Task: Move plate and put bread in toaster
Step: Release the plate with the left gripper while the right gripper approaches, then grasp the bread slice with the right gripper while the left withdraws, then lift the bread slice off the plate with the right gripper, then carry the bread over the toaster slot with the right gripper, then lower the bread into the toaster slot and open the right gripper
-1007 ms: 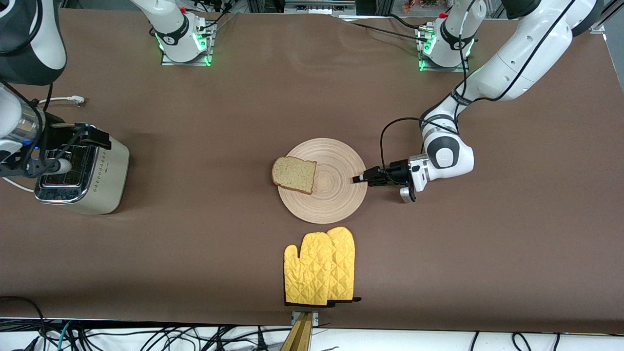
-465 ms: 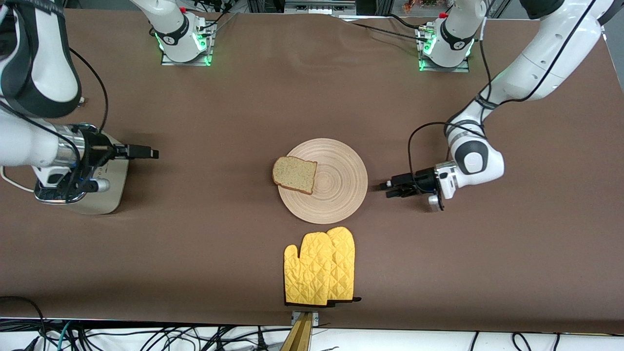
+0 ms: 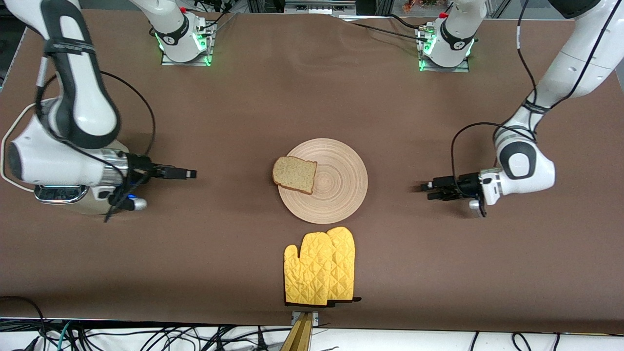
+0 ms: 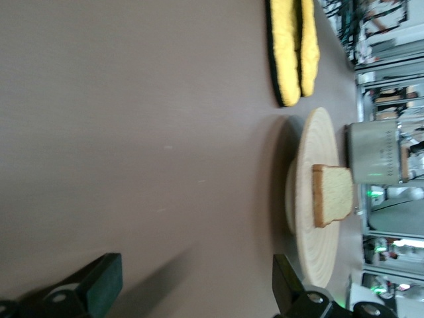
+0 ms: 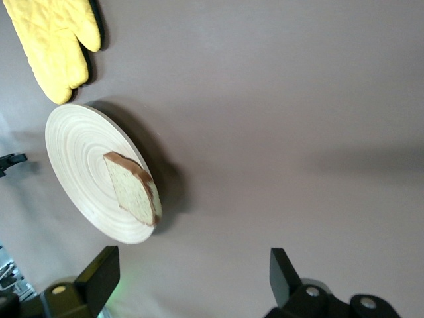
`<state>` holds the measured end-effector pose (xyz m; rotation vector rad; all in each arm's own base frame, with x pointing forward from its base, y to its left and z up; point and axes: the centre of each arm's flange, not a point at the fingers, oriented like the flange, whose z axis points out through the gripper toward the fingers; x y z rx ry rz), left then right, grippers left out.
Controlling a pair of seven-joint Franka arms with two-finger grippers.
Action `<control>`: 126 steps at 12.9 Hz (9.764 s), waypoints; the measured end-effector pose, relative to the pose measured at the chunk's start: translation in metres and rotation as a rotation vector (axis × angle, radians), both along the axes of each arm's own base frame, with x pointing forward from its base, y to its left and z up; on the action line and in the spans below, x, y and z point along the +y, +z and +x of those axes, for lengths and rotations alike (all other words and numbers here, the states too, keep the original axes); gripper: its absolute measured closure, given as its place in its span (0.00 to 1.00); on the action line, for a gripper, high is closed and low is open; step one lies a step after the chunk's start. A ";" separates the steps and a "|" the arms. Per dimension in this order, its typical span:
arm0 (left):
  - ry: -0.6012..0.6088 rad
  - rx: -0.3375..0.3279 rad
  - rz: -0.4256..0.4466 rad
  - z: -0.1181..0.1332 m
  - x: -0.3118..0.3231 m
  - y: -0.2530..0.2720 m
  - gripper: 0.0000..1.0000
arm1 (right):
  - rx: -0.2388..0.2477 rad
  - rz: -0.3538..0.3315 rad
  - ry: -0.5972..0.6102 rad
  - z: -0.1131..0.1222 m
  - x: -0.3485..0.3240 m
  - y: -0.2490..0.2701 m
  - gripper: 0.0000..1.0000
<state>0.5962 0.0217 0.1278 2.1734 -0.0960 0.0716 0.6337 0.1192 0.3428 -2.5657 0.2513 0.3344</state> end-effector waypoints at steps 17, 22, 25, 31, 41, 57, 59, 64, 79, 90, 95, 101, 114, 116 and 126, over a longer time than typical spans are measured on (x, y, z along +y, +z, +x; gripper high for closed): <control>0.066 0.000 0.883 0.050 0.035 0.323 0.00 | -0.010 0.055 -0.048 -0.047 0.174 -0.138 0.00; 0.128 0.081 1.010 0.009 0.013 0.390 0.00 | -0.032 0.155 -0.068 -0.049 0.179 -0.156 0.00; 0.148 0.141 1.022 -0.003 0.002 0.371 0.00 | -0.062 0.186 -0.059 -0.045 0.174 -0.155 0.00; 0.182 -0.037 1.017 -0.036 -0.037 0.439 0.00 | -0.082 0.221 -0.053 -0.045 0.171 -0.160 0.05; 0.109 0.011 0.974 -0.045 -0.033 0.435 0.00 | -0.088 0.247 0.010 -0.050 0.173 -0.164 0.92; 0.101 0.025 0.978 -0.029 -0.030 0.423 0.00 | -0.022 0.033 0.195 0.007 0.083 0.003 0.94; 0.099 0.028 0.978 -0.028 -0.030 0.421 0.00 | 0.015 -0.045 0.203 0.015 0.021 0.041 0.94; 0.095 0.034 0.978 -0.026 -0.030 0.417 0.00 | 0.028 -0.279 0.178 0.016 -0.146 0.097 0.94; 0.097 0.037 0.978 -0.026 -0.028 0.416 0.00 | 0.063 -0.556 0.277 -0.024 -0.306 0.146 0.94; 0.097 0.039 0.978 -0.025 -0.028 0.415 0.00 | 0.053 -0.654 0.313 0.006 -0.310 0.092 0.94; 0.098 0.041 0.978 -0.024 -0.029 0.414 0.00 | -0.017 -0.679 0.303 0.014 -0.316 0.097 0.94; 0.106 0.045 0.978 -0.024 -0.029 0.415 0.00 | -0.039 -0.685 0.299 0.023 -0.292 0.102 0.94; 0.106 0.045 0.978 -0.024 -0.029 0.415 0.00 | 0.023 -0.638 0.244 0.023 -0.268 0.067 0.88; 0.105 0.045 0.978 -0.024 -0.029 0.415 0.00 | 0.026 -0.632 0.237 0.021 -0.277 0.067 0.71; 0.106 0.047 0.978 -0.024 -0.029 0.414 0.00 | -0.064 -0.509 0.223 0.029 -0.246 0.100 0.00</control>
